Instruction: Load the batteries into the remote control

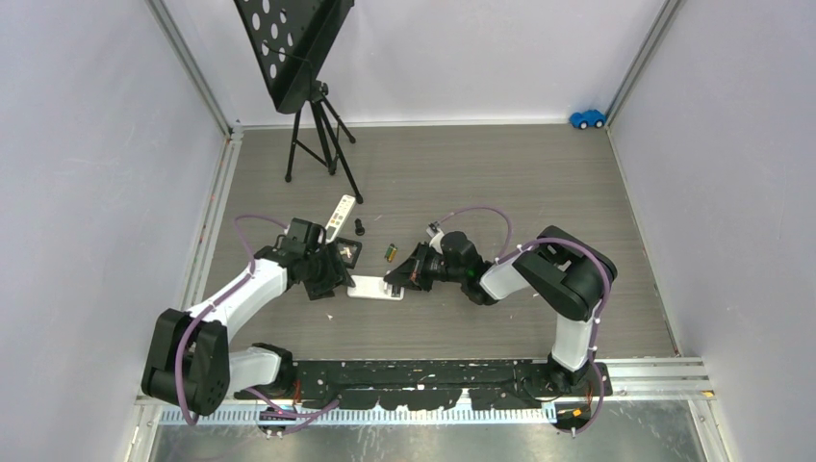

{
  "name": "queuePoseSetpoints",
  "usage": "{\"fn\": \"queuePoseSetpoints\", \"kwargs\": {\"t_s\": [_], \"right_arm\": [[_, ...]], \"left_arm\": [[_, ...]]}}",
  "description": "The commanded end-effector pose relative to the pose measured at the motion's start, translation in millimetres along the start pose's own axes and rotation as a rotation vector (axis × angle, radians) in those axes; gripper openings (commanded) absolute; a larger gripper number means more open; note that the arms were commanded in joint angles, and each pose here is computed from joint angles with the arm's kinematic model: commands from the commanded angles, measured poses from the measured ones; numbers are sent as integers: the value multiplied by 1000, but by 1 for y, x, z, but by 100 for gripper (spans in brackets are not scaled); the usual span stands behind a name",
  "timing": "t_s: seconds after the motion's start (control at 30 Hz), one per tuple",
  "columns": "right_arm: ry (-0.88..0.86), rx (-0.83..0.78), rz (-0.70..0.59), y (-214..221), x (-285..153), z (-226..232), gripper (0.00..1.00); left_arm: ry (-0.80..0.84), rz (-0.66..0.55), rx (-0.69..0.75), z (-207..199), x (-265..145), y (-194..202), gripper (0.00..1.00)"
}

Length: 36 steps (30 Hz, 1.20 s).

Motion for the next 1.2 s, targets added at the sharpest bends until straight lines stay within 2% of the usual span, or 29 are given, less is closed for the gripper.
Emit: {"fn": "queuePoseSetpoints", "kwargs": {"t_s": [0.0, 0.27, 0.5, 0.83, 1.17], "right_arm": [[-3, 10, -8, -3, -1, -6, 0], [9, 18, 9, -1, -6, -13, 1], [6, 26, 55, 3, -7, -18, 5], [54, 25, 61, 2, -15, -31, 17], [142, -6, 29, -5, -27, -39, 24]], "left_arm": [[15, -39, 18, -6, -5, -11, 59], [-1, -37, 16, -4, -1, -13, 60], [-5, -30, 15, -4, 2, -13, 61], [-21, -31, 16, -1, 2, -13, 62], [-29, -29, 16, 0, 4, -13, 62]]}}
Point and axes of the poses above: each gripper's point midway between its finger pads, its own x axis out along the fingers, its own z axis along the line the jaws close on, y = z × x, the point moved 3 cm from there along -x, back along the fingers, and after that the axes turned 3 degrees about x, right-handed, at the moved point
